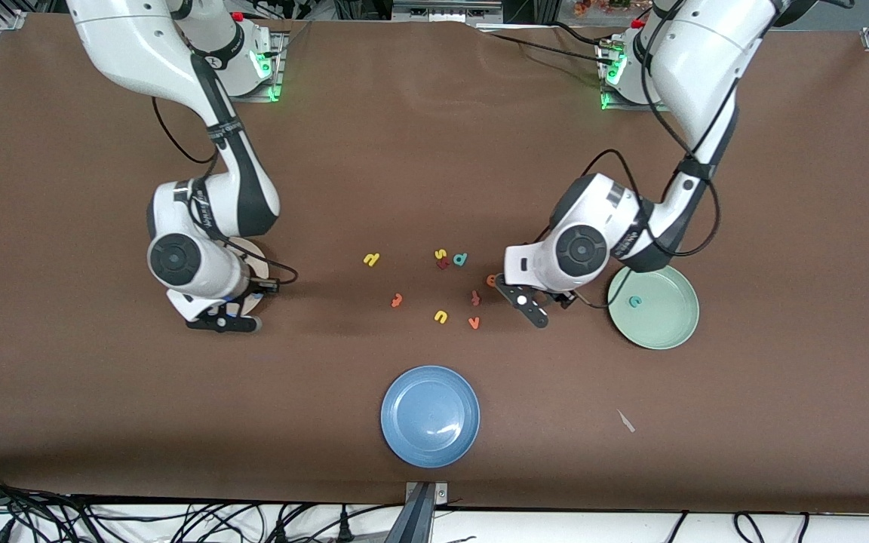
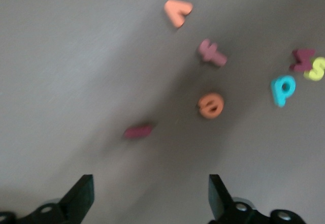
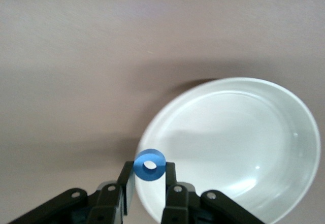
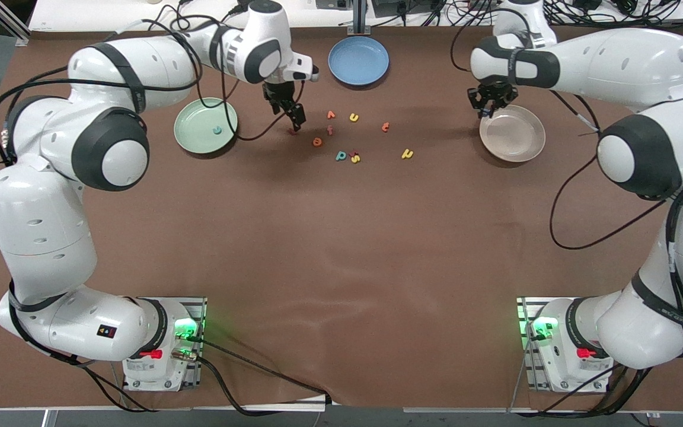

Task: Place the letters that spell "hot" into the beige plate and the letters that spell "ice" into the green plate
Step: 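Place the blue o on the cream plate with the right gripper, then grasp the pink letter with the left gripper while the right gripper reaches the yellow letter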

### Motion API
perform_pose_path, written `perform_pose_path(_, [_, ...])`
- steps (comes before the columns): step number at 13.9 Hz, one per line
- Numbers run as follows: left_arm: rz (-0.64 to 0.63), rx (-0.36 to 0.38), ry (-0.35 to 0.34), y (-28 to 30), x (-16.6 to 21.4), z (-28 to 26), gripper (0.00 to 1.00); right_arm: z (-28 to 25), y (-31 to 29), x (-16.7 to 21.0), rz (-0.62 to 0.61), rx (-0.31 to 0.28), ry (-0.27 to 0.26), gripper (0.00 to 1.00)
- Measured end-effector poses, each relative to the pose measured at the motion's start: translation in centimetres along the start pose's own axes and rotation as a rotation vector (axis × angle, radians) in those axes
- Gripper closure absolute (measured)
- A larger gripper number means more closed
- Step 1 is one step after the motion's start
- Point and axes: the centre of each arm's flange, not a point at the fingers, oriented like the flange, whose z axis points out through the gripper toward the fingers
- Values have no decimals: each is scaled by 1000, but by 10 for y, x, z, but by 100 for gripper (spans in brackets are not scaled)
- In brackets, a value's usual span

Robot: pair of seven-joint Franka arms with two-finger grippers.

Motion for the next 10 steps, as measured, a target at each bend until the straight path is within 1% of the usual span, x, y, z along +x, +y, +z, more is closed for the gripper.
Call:
perform_pose_path(1, [8,8,17,1,3,11,15,10,12,-9,-9,1,15,71])
perform_pose_path(2, [20,24,25,-1,5,22,16,22,19,-18,-12,3,29,69])
perform_pose_path(3, [36,44,26,-3,6,31,16,31,22,-26,-11,4,36,60])
perform_pose_path(4, [49,57,23,-4,6,39,22,37,23,-31,-11,4,37,52])
perform_pose_path(5, [58,62,17,-3,7,44,22,37,23,-33,-11,5,37,41])
perform_pose_path(6, [68,69,13,-2,7,47,30,34,22,-32,1,12,37,32])
perform_pose_path(7, [85,88,6,-1,7,49,34,27,20,-31,28,27,32,20])
perform_pose_path(8, [101,107,-1,-1,7,50,35,18,14,-30,67,45,19,9])
perform_pose_path(9, [112,117,-7,-1,7,53,36,7,4,-28,110,63,10,1])
perform_pose_path(10, [114,117,-10,-1,6,55,37,-2,-10,-28,155,76,8,0])
